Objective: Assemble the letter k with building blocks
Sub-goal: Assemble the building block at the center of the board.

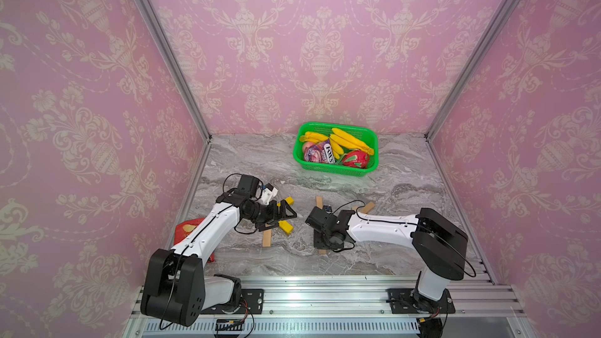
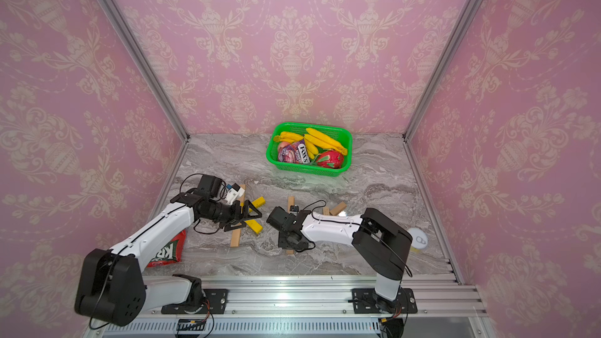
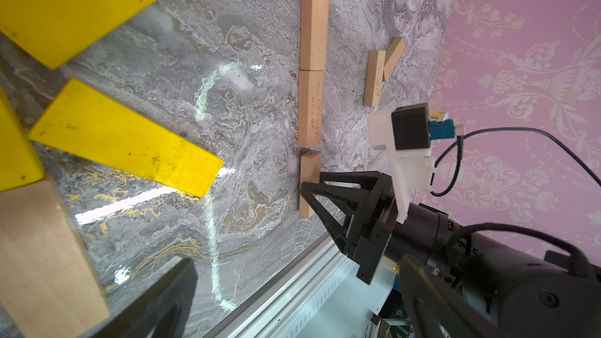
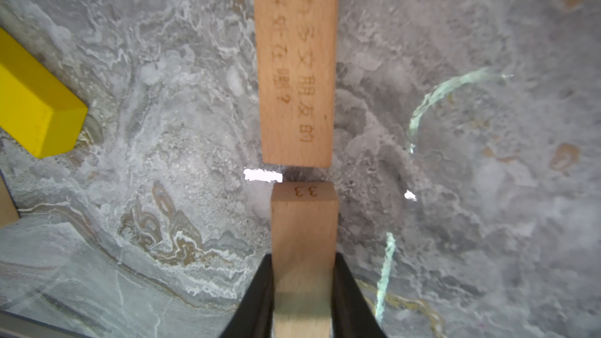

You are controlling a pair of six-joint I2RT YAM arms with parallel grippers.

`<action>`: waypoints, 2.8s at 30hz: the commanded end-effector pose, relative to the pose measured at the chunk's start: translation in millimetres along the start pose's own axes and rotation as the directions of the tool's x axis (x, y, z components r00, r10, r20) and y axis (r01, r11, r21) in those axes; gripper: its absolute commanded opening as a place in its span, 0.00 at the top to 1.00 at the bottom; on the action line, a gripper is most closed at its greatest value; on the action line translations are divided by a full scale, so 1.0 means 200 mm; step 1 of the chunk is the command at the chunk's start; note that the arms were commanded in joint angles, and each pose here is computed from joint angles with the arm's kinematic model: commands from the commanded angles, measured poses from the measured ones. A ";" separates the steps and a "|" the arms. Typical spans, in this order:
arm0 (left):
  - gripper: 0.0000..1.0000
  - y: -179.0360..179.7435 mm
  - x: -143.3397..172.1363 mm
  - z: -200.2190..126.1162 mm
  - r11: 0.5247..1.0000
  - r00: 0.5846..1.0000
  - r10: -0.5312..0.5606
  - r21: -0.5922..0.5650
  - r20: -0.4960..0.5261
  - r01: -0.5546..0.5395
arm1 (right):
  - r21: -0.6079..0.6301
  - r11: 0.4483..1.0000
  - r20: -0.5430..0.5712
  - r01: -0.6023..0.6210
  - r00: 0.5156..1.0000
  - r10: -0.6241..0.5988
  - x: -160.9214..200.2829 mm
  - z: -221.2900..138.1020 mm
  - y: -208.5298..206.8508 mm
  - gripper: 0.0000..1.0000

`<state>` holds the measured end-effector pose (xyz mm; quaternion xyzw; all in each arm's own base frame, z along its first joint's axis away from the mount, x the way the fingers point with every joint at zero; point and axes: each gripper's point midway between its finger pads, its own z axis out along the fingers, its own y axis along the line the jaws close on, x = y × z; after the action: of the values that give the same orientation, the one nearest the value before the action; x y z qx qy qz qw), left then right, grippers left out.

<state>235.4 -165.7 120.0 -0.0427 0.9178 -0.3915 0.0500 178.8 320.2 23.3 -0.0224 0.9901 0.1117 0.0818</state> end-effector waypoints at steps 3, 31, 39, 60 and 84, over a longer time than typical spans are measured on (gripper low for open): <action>0.01 0.03 0.01 0.00 1.000 1.000 -0.014 -0.020 -0.009 0.014 | 0.081 0.996 -0.018 0.028 0.999 -0.027 0.02 0.06 -0.08 0.79; 0.01 0.03 0.01 0.00 1.000 1.000 -0.014 -0.007 -0.014 0.014 | 0.144 0.989 -0.024 0.035 0.999 -0.032 0.00 0.07 -0.13 0.66; 0.01 0.03 0.01 0.01 1.000 1.000 -0.012 -0.006 -0.014 0.012 | 0.139 0.990 -0.018 0.036 0.999 -0.034 -0.01 0.07 -0.13 0.60; 0.01 0.03 0.01 0.01 1.000 1.000 -0.014 -0.004 -0.018 0.014 | 0.115 0.991 -0.014 0.070 0.997 -0.069 -0.05 0.08 -0.02 0.69; 0.01 0.03 0.01 0.01 1.000 1.000 -0.015 -0.003 -0.019 0.015 | 0.156 0.988 -0.004 0.015 1.000 -0.015 -0.03 0.04 -0.12 0.75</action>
<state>235.6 -165.7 118.1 -0.0445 0.9181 -0.3911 0.0463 194.1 325.5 21.3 -0.0391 0.9918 0.0793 0.0926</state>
